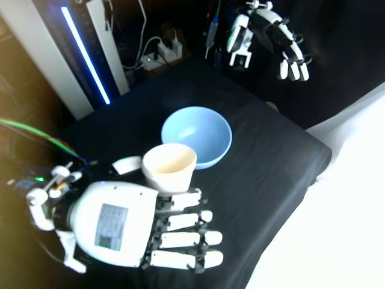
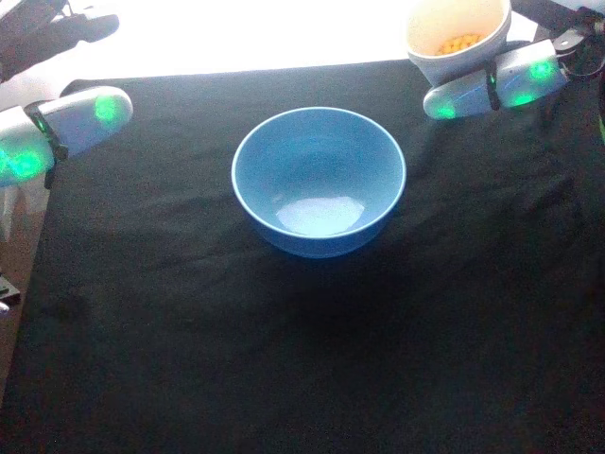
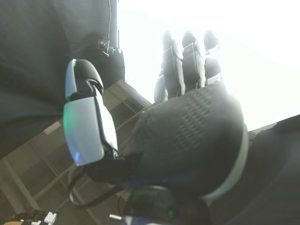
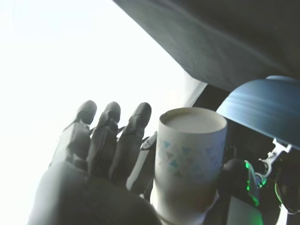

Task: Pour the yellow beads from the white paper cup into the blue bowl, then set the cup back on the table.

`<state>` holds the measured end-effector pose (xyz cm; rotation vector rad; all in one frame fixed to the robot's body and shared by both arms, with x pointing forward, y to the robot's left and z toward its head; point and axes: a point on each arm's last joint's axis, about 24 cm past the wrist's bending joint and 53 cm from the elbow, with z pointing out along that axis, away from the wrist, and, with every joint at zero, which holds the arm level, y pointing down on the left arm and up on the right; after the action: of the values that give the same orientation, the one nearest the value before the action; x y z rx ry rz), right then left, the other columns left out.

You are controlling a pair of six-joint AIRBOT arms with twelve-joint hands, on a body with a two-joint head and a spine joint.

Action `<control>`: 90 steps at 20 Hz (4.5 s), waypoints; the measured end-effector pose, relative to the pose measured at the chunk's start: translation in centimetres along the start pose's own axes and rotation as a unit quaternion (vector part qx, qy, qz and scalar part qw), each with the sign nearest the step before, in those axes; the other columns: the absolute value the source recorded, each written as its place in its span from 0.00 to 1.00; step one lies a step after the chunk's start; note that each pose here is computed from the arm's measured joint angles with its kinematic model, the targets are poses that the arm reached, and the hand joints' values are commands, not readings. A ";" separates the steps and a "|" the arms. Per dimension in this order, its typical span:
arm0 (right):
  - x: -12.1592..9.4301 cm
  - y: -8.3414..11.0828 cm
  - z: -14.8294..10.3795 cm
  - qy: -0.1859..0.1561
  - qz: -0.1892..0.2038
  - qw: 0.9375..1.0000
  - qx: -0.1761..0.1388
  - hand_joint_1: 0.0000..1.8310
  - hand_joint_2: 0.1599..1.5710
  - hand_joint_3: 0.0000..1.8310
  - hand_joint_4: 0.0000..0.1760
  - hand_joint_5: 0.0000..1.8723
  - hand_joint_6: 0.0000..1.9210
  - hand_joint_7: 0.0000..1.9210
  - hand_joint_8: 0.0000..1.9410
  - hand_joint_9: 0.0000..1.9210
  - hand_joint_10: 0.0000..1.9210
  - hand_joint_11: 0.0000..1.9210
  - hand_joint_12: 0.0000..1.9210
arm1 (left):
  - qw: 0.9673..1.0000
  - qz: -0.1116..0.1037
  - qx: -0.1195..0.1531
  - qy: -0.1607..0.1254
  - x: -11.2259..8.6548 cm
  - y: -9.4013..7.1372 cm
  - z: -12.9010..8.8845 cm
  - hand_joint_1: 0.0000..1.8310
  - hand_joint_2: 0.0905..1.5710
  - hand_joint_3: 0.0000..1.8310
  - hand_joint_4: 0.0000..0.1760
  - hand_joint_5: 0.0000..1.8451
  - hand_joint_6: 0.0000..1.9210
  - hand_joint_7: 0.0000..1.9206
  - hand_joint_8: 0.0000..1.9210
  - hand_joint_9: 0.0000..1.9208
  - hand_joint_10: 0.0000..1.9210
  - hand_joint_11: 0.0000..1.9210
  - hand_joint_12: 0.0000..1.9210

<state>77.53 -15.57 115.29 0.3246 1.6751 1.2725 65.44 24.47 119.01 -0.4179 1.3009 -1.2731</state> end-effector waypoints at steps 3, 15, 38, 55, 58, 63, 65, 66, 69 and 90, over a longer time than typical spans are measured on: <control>-0.2 0.6 0.5 0.004 -0.016 1.000 0.001 0.55 0.69 0.00 0.79 0.50 0.55 0.44 0.00 0.30 0.00 0.00 0.60 | 1.000 0.000 0.000 0.001 0.0 0.0 0.0 0.34 0.65 0.00 0.00 0.06 0.00 0.28 0.00 0.16 0.00 0.00 0.16; 1.6 2.8 2.6 0.035 -0.067 0.997 -0.010 0.54 0.70 0.00 1.00 0.48 0.56 0.39 0.00 0.30 0.00 0.00 0.74 | 1.000 -0.001 0.004 0.005 0.3 -0.3 0.3 0.34 0.65 0.00 0.00 0.06 0.00 0.28 0.00 0.15 0.00 0.00 0.09; 5.4 6.9 4.9 0.111 -0.202 0.972 -0.040 0.54 0.69 0.00 1.00 0.50 0.54 0.40 0.00 0.29 0.01 0.00 0.63 | 1.000 0.004 0.005 0.023 1.1 -0.5 0.8 0.34 0.65 0.00 0.00 0.08 0.00 0.31 0.00 0.16 0.00 0.00 0.08; 6.1 10.4 4.7 0.132 -0.303 0.942 -0.063 0.54 0.69 0.00 1.00 0.50 0.55 0.34 0.00 0.18 0.00 0.00 0.42 | 1.000 0.005 0.001 0.028 1.3 -0.3 0.9 0.34 0.64 0.00 0.00 0.08 0.00 0.33 0.00 0.18 0.00 0.00 0.15; 6.8 10.6 4.6 0.141 -0.318 0.935 -0.068 0.54 0.69 0.00 1.00 0.49 0.55 0.35 0.00 0.19 0.00 0.00 0.35 | 1.000 0.005 0.001 0.028 1.3 -0.3 0.9 0.32 0.65 0.00 0.00 0.08 0.00 0.32 0.00 0.17 0.00 0.00 0.16; 7.2 10.4 4.4 0.148 -0.343 0.925 -0.065 0.54 0.69 0.00 1.00 0.50 0.54 0.38 0.01 0.23 0.02 0.00 0.31 | 1.000 0.005 0.001 0.029 1.4 -0.3 0.9 0.32 0.65 0.00 0.00 0.07 0.00 0.32 0.00 0.17 0.00 0.00 0.13; 7.4 10.3 4.3 0.151 -0.350 0.922 -0.064 0.54 0.69 0.00 1.00 0.50 0.54 0.45 0.01 0.27 0.01 0.00 0.30 | 1.000 0.005 0.001 0.029 1.4 -0.3 0.9 0.32 0.65 0.00 0.00 0.08 0.00 0.32 0.00 0.17 0.00 0.00 0.15; 7.6 10.2 4.2 0.153 -0.355 0.920 -0.063 0.54 0.69 0.00 1.00 0.50 0.54 0.48 0.01 0.29 0.01 0.00 0.26 | 1.000 0.005 0.001 0.030 1.4 -0.3 0.9 0.33 0.64 0.00 0.00 0.08 0.00 0.33 0.00 0.17 0.00 0.00 0.15; 7.7 10.1 4.1 0.157 -0.366 0.915 -0.062 0.53 0.71 0.00 1.00 0.47 0.58 0.59 0.01 0.30 0.00 0.00 0.19 | 1.000 0.005 0.001 0.030 1.4 -0.3 0.9 0.34 0.64 0.00 0.00 0.09 0.00 0.32 0.00 0.17 0.00 0.00 0.15; 7.9 8.4 4.1 0.166 -0.435 0.884 -0.034 0.53 0.71 0.00 1.00 0.46 0.60 0.47 0.00 0.26 0.01 0.00 0.12 | 0.999 0.006 0.002 0.033 1.5 -0.4 1.0 0.32 0.62 0.00 0.00 0.09 0.00 0.33 0.00 0.19 0.00 0.00 0.18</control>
<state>74.22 -4.19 118.30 -0.6748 1.7284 0.7038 65.77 22.65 118.93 -0.3685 1.3536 -1.2889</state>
